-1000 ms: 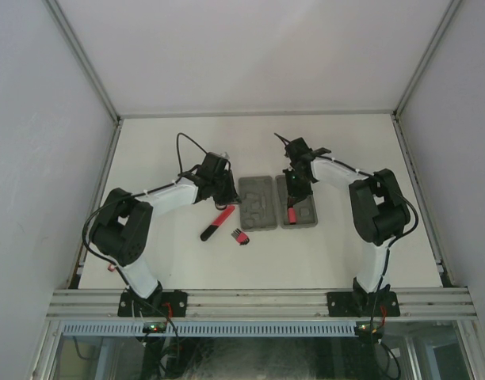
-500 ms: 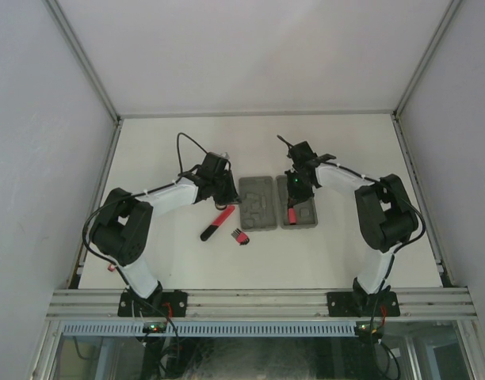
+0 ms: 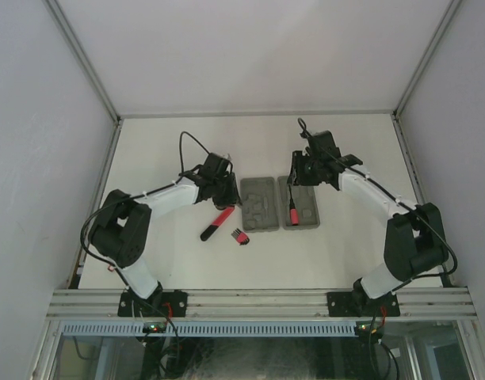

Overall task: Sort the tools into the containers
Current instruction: Place the screwdriver in the storage box.

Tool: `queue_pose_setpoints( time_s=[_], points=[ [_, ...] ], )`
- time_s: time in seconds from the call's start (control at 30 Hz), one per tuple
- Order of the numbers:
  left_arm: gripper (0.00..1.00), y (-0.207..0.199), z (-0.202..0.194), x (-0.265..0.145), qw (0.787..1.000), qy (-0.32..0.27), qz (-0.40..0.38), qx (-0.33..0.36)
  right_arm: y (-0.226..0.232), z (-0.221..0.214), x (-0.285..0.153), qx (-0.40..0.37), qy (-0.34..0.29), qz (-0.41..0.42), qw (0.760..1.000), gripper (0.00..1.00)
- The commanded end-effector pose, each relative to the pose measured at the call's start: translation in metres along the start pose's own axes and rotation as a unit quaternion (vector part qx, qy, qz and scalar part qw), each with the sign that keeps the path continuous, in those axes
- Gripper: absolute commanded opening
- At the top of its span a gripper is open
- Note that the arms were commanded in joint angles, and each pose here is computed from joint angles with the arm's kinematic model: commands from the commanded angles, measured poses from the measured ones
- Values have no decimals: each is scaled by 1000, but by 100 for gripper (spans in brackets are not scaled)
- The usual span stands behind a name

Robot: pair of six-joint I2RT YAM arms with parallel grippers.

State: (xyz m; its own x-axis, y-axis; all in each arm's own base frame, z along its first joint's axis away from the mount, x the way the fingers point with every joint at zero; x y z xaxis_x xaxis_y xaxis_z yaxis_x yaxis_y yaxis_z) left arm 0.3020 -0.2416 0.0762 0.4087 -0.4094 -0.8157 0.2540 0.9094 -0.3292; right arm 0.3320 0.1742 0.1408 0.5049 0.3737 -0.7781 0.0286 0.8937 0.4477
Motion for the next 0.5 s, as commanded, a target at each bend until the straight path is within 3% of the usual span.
queue_pose_setpoints(
  time_s=[0.0, 0.23, 0.47],
  points=[
    [35, -4, 39, -36, 997, -65, 15, 28, -1, 4, -12, -3, -39, 7, 999, 40],
    [33, 35, 41, -62, 993, -88, 80, -10, -10, -1, -22, -7, -60, 7, 998, 42],
    [34, 89, 35, -102, 969, -142, 191, -64, -17, -7, -25, 3, -72, 11, 997, 50]
  ],
)
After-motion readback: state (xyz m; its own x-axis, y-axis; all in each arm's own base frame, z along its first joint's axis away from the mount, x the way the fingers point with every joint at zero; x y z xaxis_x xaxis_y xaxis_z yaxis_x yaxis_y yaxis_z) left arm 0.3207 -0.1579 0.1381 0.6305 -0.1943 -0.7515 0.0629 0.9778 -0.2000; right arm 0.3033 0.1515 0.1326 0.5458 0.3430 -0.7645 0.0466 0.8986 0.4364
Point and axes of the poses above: each gripper's point midway between its finger pads, its own x axis out along the fingers, its own y axis along the line the jaws close on, z = x × y, the point moved 3 cm from there along -x, back along the fingers, and after that the axes turned 14 degrees about x, right-handed, at the moved point
